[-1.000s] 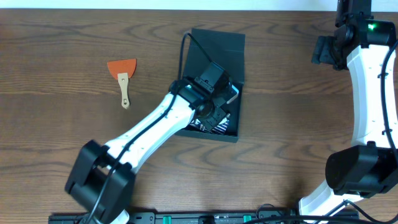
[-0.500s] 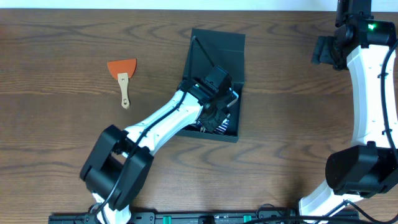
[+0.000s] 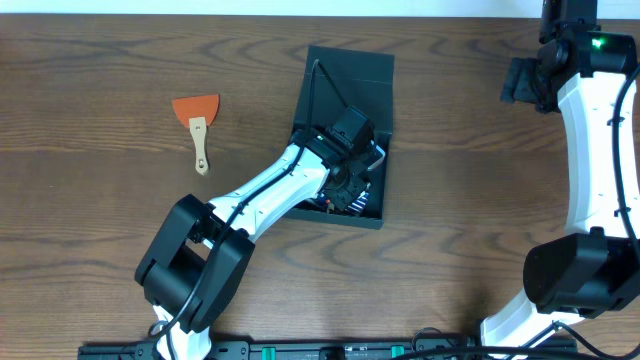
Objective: Pack container
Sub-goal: 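Carry the pliers with the left gripper and lower them into the box, then open the left gripper and withdraw it toward the scraper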
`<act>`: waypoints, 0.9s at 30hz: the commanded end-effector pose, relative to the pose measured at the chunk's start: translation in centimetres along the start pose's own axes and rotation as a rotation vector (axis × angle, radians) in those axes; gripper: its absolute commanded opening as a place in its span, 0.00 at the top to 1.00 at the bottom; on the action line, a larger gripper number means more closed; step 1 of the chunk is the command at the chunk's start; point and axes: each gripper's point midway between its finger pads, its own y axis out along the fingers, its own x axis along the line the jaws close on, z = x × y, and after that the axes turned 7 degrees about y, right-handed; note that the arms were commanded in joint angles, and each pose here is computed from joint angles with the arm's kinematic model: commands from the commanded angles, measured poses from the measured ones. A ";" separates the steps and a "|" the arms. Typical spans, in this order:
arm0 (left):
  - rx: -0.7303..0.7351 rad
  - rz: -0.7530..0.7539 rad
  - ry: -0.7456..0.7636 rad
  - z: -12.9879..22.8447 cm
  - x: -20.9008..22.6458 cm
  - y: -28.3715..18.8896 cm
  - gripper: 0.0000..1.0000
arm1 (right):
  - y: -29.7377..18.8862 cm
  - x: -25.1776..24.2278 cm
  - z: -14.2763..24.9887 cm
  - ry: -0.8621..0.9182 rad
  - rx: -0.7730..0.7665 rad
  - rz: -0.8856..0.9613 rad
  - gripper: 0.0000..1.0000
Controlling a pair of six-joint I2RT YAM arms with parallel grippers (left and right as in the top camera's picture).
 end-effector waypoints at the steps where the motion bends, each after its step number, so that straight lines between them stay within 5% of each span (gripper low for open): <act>1: -0.008 0.008 0.004 -0.4 -0.1 -0.1 0.66 | -0.5 -0.4 -0.5 0.016 -0.020 0.008 0.01; 8: 0.004 0.011 0.002 -0.1 -0.2 -0.1 0.31 | -0.5 -0.4 -0.5 0.017 -0.020 0.008 0.01; 12: 0.015 0.014 0.001 0.2 -0.3 -0.1 0.22 | -0.5 -0.4 -0.5 0.016 -0.020 0.008 0.01; 27: -0.119 -0.040 -0.012 -3.3 1.6 -4.5 0.19 | -0.5 -0.4 -0.5 0.016 -0.020 0.008 0.01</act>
